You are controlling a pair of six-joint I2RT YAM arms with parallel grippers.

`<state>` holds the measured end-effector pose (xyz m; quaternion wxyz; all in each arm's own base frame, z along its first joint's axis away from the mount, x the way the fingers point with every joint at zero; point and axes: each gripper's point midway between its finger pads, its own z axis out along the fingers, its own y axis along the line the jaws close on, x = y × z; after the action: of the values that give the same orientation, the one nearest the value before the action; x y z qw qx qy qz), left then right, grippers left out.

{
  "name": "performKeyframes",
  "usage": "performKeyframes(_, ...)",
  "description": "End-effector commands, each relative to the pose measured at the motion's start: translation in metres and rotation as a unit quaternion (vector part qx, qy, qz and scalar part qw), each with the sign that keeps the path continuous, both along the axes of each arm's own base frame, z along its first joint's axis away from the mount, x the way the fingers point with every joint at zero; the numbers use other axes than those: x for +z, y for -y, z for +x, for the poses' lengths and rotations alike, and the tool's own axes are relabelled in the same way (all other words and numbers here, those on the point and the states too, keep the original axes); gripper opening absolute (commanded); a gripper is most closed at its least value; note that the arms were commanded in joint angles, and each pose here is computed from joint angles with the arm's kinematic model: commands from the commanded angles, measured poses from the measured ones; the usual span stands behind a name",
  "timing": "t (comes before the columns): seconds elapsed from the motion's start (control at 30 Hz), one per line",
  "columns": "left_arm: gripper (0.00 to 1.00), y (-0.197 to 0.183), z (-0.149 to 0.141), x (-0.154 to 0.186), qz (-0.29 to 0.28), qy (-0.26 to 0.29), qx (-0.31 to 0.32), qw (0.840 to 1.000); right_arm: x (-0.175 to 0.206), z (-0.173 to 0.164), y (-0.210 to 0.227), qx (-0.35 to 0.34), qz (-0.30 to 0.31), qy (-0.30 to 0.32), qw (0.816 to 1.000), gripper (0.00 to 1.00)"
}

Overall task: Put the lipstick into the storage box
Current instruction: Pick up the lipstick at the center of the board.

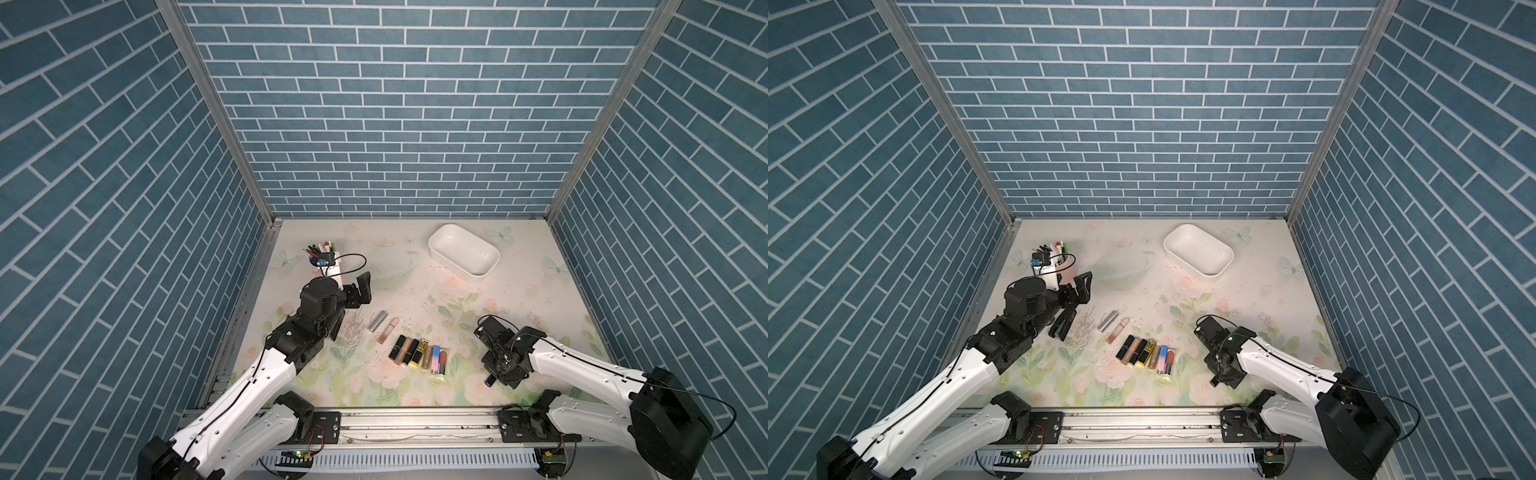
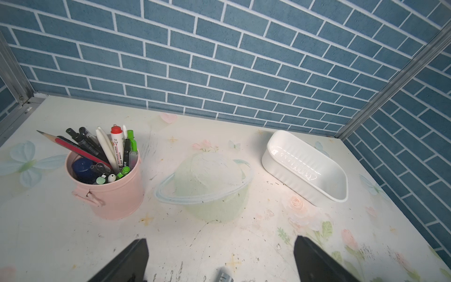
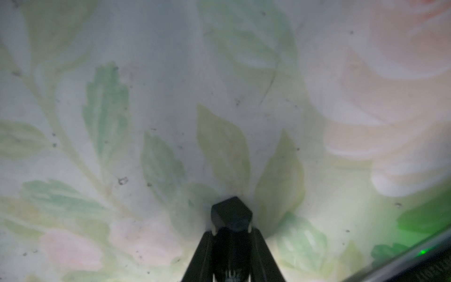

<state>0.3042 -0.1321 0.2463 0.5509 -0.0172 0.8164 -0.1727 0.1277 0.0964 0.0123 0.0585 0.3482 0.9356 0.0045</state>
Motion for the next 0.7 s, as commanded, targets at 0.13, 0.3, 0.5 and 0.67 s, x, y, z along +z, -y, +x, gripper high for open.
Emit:
performKeyframes(0.13,1.00,-0.003,-0.006,0.002,-0.002,-0.007,0.004,1.000,0.012,0.029,-0.031,0.015,0.038,0.046,0.998,0.21)
performKeyframes(0.3,1.00,0.005,-0.009,0.011,-0.019,-0.009,-0.016,1.000,0.059,0.065,-0.049,0.043,0.051,0.117,0.991,0.20)
performKeyframes(0.5,1.00,0.020,-0.014,0.021,-0.061,-0.014,-0.053,0.997,0.105,0.101,-0.067,0.063,0.089,0.192,0.975,0.20)
performKeyframes(0.67,1.00,0.038,-0.017,0.024,-0.096,-0.023,-0.094,0.991,0.138,0.127,-0.062,0.068,0.110,0.251,0.959,0.19)
